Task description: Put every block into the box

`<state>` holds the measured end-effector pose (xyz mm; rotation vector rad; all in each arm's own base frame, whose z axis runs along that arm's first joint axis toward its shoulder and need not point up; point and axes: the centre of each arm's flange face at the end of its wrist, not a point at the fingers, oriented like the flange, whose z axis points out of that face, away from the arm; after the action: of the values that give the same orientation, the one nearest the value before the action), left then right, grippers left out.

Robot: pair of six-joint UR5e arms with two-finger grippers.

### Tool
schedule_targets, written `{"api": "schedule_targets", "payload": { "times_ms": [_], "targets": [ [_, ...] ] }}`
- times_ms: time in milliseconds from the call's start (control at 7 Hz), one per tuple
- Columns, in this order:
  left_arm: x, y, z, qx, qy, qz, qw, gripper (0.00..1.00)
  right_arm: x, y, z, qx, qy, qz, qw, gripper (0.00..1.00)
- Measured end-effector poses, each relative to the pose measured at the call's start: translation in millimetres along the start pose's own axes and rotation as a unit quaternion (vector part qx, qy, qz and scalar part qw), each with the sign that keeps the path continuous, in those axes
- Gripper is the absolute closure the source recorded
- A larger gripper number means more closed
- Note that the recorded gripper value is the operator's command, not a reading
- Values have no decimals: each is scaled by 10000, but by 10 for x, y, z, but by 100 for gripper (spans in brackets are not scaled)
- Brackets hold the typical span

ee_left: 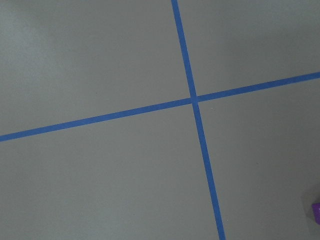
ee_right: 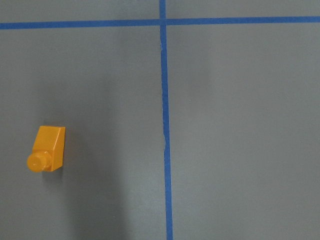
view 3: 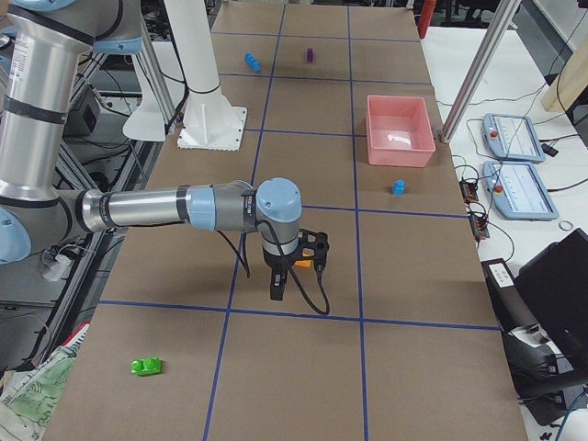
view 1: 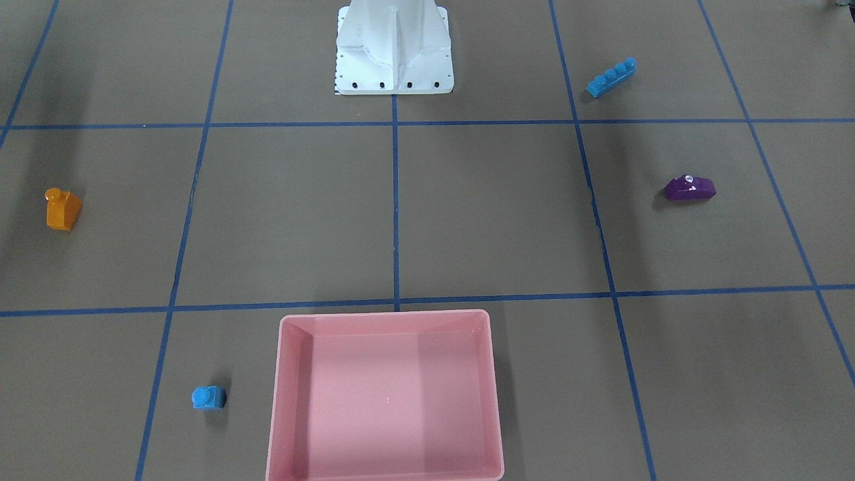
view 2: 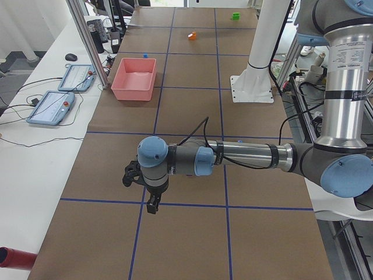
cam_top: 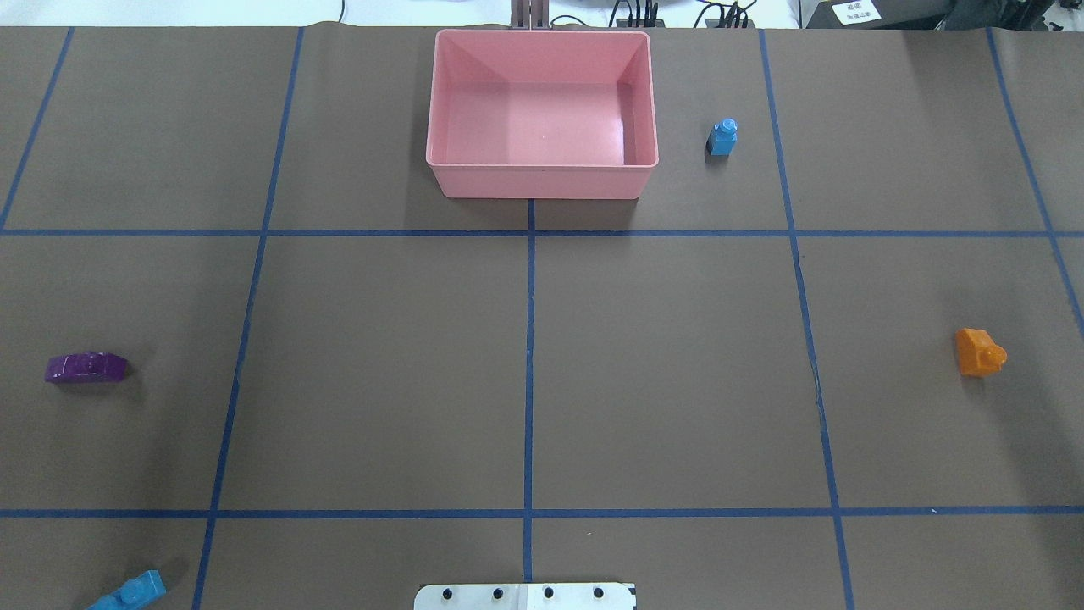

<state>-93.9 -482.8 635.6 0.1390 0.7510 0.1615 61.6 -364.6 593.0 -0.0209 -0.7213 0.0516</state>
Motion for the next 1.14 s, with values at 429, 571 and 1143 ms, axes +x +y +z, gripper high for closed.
{"api": "schedule_targets", "payload": {
  "times_ms": [429, 571, 1143],
  "targets": [
    [-1, 21, 7, 60, -13, 85, 9999, 0, -6, 2, -6, 5, -5, -4, 10000, 0],
    [-1, 22, 7, 72, -12, 94, 9999, 0, -17, -10, -15, 20, -13, -20, 10000, 0],
    [-22, 33, 30, 55, -12, 63, 10000, 0, -765, -189, 172, 263, -459, -173, 9984, 0]
  ]
}}
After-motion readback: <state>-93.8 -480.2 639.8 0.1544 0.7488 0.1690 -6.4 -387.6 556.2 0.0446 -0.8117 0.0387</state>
